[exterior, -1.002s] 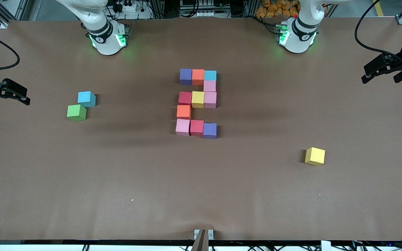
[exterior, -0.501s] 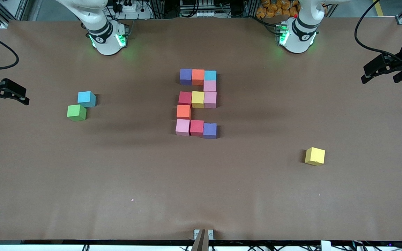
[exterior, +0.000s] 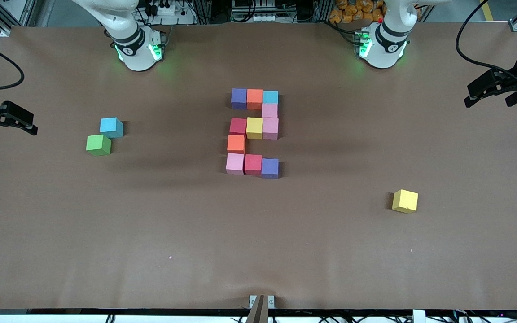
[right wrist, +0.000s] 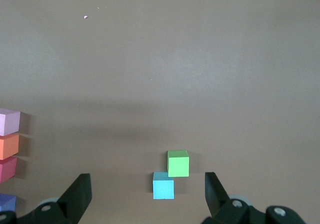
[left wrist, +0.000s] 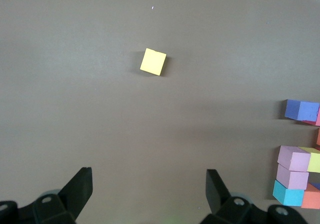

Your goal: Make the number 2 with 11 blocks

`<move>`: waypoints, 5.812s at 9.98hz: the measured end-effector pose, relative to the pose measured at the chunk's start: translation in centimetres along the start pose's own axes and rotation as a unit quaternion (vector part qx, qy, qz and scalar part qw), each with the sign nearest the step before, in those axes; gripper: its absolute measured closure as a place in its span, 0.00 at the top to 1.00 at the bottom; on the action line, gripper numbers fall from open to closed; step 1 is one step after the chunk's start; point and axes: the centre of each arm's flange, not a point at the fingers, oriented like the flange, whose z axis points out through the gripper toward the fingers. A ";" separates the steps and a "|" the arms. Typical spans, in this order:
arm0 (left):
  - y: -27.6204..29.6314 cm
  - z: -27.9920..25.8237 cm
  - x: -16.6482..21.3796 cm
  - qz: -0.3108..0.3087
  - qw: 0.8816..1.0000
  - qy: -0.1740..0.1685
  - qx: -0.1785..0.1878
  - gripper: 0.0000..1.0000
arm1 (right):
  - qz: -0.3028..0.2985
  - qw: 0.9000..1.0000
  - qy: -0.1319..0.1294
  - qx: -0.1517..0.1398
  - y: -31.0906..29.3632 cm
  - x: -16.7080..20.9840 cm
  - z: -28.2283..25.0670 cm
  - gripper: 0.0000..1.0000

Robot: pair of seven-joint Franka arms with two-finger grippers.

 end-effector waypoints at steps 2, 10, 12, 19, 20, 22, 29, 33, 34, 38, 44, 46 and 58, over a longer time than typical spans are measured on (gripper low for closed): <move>0.0 0.0 0.0 0.000 1.000 0.000 0.000 1.00 | 0.000 1.000 0.000 0.000 0.0 0.0 0.0 1.00; -0.2 0.4 0.1 -0.002 1.000 -0.005 0.001 1.00 | 0.000 1.000 0.000 0.000 0.0 0.0 0.0 1.00; -0.6 0.6 0.3 -0.006 1.000 -0.007 0.001 1.00 | 0.000 1.000 0.000 0.000 0.0 0.0 0.0 1.00; -0.6 1.0 0.5 -0.006 1.000 -0.011 0.002 1.00 | 0.000 1.000 0.000 0.000 0.0 0.0 0.0 1.00; -0.6 1.0 0.5 -0.006 1.000 -0.011 0.002 1.00 | 0.000 1.000 0.000 0.000 0.0 0.0 0.0 1.00; -0.6 1.0 0.5 -0.006 1.000 -0.011 0.002 1.00 | 0.000 1.000 0.000 0.000 0.0 0.0 0.0 1.00; -0.6 1.0 0.5 -0.006 1.000 -0.011 0.002 1.00 | 0.000 1.000 0.000 0.000 0.0 0.0 0.1 1.00; -0.6 1.0 0.5 -0.006 1.000 -0.011 0.002 1.00 | 0.000 1.000 -0.001 0.000 0.0 0.0 0.1 1.00; -0.6 1.0 0.5 -0.006 1.000 -0.011 0.002 1.00 | 0.000 1.000 -0.001 0.000 0.0 0.0 0.1 1.00; -0.6 1.0 0.5 -0.005 1.000 -0.011 0.002 1.00 | 0.000 1.000 -0.001 0.000 0.0 0.0 0.1 1.00; -0.5 1.5 0.8 -0.006 1.000 -0.015 0.002 1.00 | 0.000 1.000 -0.001 0.000 0.0 0.0 0.1 1.00; -0.5 1.5 0.8 -0.006 1.000 -0.015 0.002 1.00 | 0.000 1.000 -0.001 0.000 0.0 0.0 0.1 1.00; -0.5 1.5 0.8 -0.005 1.000 -0.015 0.002 1.00 | 0.001 1.000 -0.001 0.000 0.1 0.0 0.1 1.00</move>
